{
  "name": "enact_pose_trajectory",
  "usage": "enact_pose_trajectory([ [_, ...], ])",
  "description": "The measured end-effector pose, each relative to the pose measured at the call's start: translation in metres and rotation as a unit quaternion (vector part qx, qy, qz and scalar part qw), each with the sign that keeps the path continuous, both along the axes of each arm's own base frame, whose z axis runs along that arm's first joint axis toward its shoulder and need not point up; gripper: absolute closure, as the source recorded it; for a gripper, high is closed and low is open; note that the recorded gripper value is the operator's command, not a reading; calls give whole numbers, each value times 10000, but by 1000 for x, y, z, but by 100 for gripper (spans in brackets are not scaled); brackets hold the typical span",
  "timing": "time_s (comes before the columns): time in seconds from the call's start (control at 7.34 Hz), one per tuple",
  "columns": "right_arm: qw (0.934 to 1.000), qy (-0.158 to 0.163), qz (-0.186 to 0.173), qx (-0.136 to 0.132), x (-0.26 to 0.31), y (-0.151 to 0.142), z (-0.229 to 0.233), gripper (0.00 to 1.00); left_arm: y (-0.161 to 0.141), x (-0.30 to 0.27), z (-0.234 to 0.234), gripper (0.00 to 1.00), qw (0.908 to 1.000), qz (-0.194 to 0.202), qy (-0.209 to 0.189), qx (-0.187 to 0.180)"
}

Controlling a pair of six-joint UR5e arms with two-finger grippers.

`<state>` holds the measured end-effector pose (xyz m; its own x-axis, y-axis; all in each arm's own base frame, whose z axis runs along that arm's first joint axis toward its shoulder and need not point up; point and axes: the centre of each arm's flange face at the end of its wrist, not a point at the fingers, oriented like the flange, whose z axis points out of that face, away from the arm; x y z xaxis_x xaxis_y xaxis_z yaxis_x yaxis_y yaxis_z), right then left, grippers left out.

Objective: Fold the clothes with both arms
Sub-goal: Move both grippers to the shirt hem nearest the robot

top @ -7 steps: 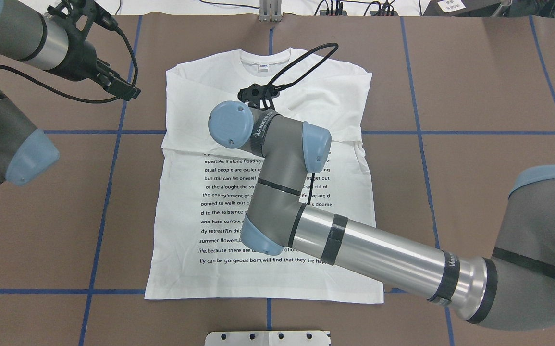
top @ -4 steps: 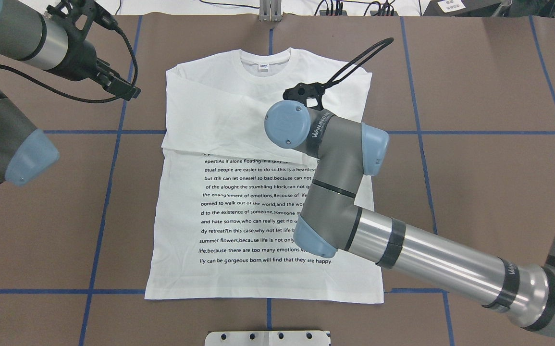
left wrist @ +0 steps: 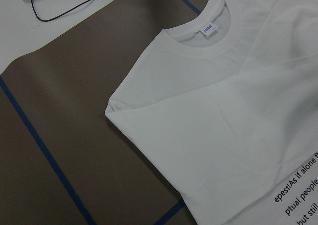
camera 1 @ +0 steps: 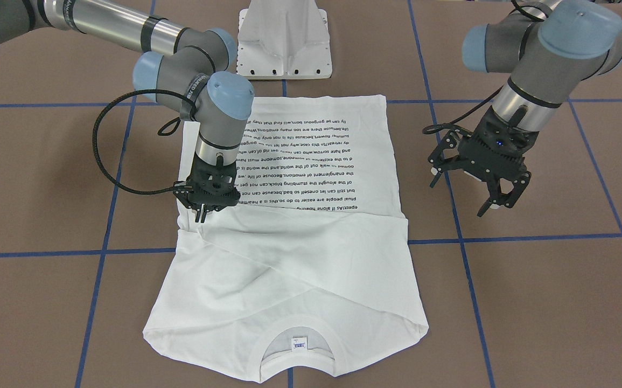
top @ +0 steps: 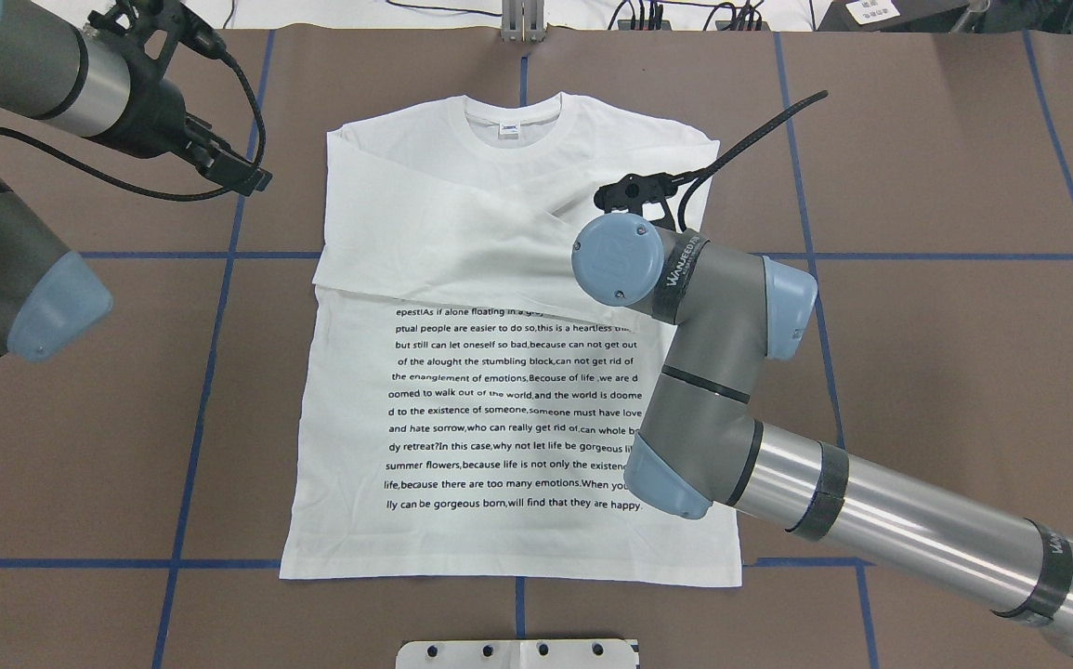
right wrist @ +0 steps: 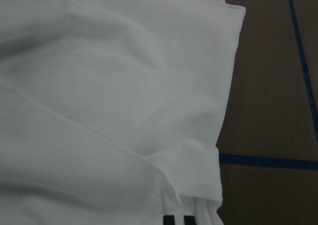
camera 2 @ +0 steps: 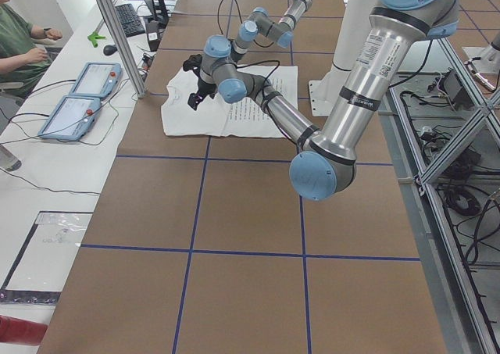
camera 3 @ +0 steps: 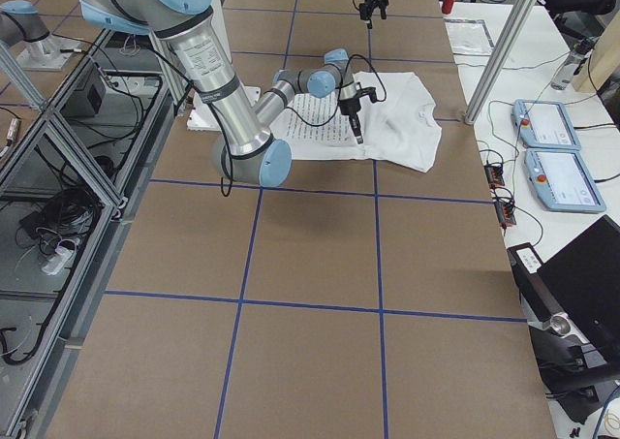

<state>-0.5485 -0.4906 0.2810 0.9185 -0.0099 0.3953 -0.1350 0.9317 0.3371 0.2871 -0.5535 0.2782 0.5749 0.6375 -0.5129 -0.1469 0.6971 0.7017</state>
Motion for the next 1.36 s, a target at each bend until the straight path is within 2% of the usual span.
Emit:
enact_pose_trajectory([
  [0.14,9999,-143,-2,32,4,-3,-15,0,1,-1,0,0,10000,-27,22,-40],
  [0.27,9989,-456,-30,28,17,-2,-39,0,4,0,-1,0,9997,-109,86,-177],
  [0.41,9959,-901,-101,1,43,12,-61,0,13,3,-2,0,9985,-232,215,-444],
  [0.55,9916,-1286,-133,-40,74,40,-67,0,34,10,-3,0,9956,-326,392,-781],
  [0.82,9800,-1969,92,-278,119,130,-61,0,109,28,-8,0,9844,-558,763,-1485],
  [0.95,9754,-2171,232,-318,126,174,-59,0,151,40,-7,0,9767,-711,878,-1824],
  [1.23,9698,-2370,439,-365,130,247,-48,0,230,87,-2,0,9554,-1062,1022,-2558],
  [1.36,9691,-2390,495,-343,129,270,-38,0,267,113,4,0,9451,-1222,1031,-2851],
])
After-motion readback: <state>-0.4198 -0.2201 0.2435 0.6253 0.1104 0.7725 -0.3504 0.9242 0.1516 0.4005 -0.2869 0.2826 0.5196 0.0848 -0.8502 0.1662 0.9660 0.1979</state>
